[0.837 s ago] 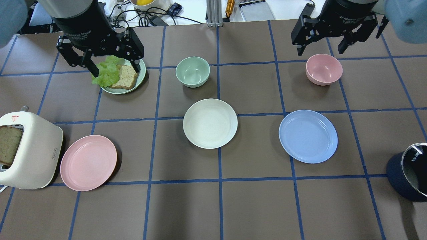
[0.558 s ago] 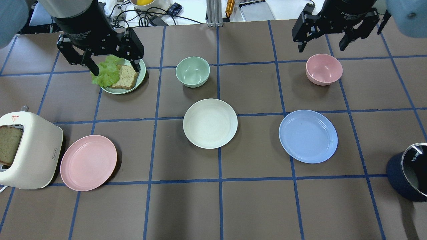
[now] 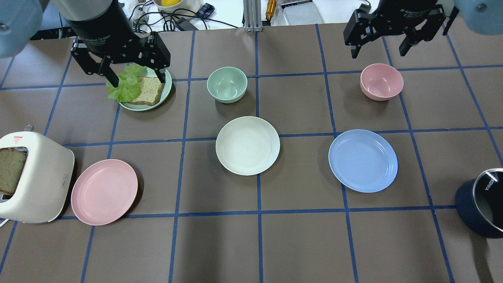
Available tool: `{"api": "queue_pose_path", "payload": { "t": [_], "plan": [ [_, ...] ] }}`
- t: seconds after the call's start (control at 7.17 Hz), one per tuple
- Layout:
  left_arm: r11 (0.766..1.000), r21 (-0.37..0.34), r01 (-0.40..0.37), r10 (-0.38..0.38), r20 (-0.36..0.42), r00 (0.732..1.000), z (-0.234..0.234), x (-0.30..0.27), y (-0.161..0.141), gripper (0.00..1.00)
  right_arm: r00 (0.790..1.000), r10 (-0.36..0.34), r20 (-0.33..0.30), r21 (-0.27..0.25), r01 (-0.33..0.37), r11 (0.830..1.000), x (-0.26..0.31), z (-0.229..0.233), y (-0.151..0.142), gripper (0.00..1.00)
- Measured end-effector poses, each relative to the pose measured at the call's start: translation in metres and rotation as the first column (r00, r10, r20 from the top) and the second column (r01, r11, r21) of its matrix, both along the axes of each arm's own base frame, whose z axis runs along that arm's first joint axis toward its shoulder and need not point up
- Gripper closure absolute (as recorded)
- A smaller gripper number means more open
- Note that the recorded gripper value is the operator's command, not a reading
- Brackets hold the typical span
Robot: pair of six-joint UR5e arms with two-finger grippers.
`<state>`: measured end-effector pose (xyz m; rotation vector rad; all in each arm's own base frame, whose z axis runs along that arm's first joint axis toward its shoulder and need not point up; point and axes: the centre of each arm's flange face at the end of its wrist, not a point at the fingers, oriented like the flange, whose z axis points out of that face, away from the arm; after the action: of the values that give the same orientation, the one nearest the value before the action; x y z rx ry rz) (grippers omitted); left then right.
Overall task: Stack three plates with pink and blue
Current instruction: 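Move the left gripper from the bread plate toward the pink plate, then lower left gripper to pink plate rim while right gripper reaches blue plate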
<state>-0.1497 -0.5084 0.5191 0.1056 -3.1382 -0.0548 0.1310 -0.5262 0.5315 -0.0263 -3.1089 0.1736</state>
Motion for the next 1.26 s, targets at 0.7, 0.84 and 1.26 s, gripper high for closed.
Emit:
{"api": "queue_pose_path", "payload": {
  "t": [0.7, 0.84, 1.26],
  "plan": [
    [0.989, 0.148, 0.021, -0.026, 0.029, 0.999, -0.199, 0.079, 0.020, 0.00, 1.000, -0.002, -0.004, 0.020, 0.002, 1.000, -0.002, -0.010, -0.003, 0.00],
    [0.989, 0.140, 0.042, -0.048, 0.042, 0.998, -0.240, 0.081, 0.044, 0.01, 1.000, -0.002, -0.005, 0.029, 0.002, 1.000, -0.003, -0.016, -0.007, 0.00],
    [0.987, 0.154, 0.054, -0.073, 0.123, 0.990, -0.307, 0.088, 0.084, 0.29, 1.000, -0.022, -0.004, 0.081, 0.022, 0.996, -0.020, -0.043, -0.015, 0.00]
  ]
}}
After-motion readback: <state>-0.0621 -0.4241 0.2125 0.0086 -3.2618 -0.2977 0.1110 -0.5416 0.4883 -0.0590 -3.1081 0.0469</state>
